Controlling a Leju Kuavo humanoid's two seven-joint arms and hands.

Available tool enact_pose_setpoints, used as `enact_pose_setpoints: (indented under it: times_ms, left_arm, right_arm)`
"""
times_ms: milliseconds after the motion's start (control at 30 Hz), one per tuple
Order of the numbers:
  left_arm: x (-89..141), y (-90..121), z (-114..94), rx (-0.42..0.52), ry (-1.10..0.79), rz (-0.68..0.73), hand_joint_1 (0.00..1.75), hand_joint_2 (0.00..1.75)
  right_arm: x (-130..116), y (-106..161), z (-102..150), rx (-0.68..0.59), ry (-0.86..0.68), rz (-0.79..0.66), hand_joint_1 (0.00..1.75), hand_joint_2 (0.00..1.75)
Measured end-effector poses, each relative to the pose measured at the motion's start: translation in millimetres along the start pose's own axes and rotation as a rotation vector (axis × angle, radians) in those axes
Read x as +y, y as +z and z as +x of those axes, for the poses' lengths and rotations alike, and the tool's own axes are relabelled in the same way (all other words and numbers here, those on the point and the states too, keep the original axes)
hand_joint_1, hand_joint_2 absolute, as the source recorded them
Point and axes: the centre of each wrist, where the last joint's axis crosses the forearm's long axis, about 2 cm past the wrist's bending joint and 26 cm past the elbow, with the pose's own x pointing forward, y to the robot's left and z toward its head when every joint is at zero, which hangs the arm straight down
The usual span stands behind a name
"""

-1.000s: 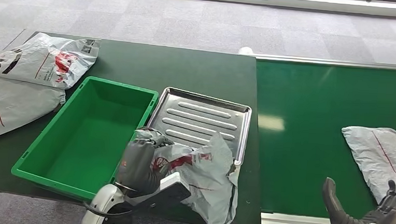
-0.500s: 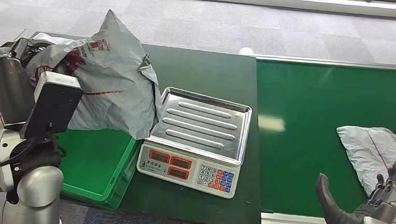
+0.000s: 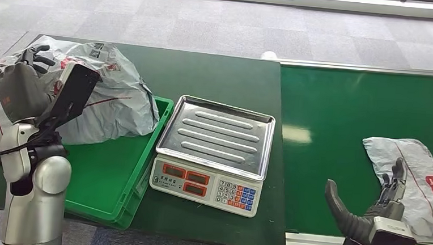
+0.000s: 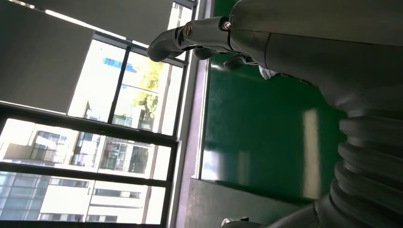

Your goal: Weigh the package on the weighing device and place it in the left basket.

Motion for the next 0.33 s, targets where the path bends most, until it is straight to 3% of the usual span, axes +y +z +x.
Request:
enact_pose_setpoints:
  times_ms: [333]
  left_arm:
    - [-22,0,-26,0.102,-0.102,-0.085,0.0,1.75]
  right_arm:
    - [7,1,-2,0.008,-0.007,0.04,0.0,1.75]
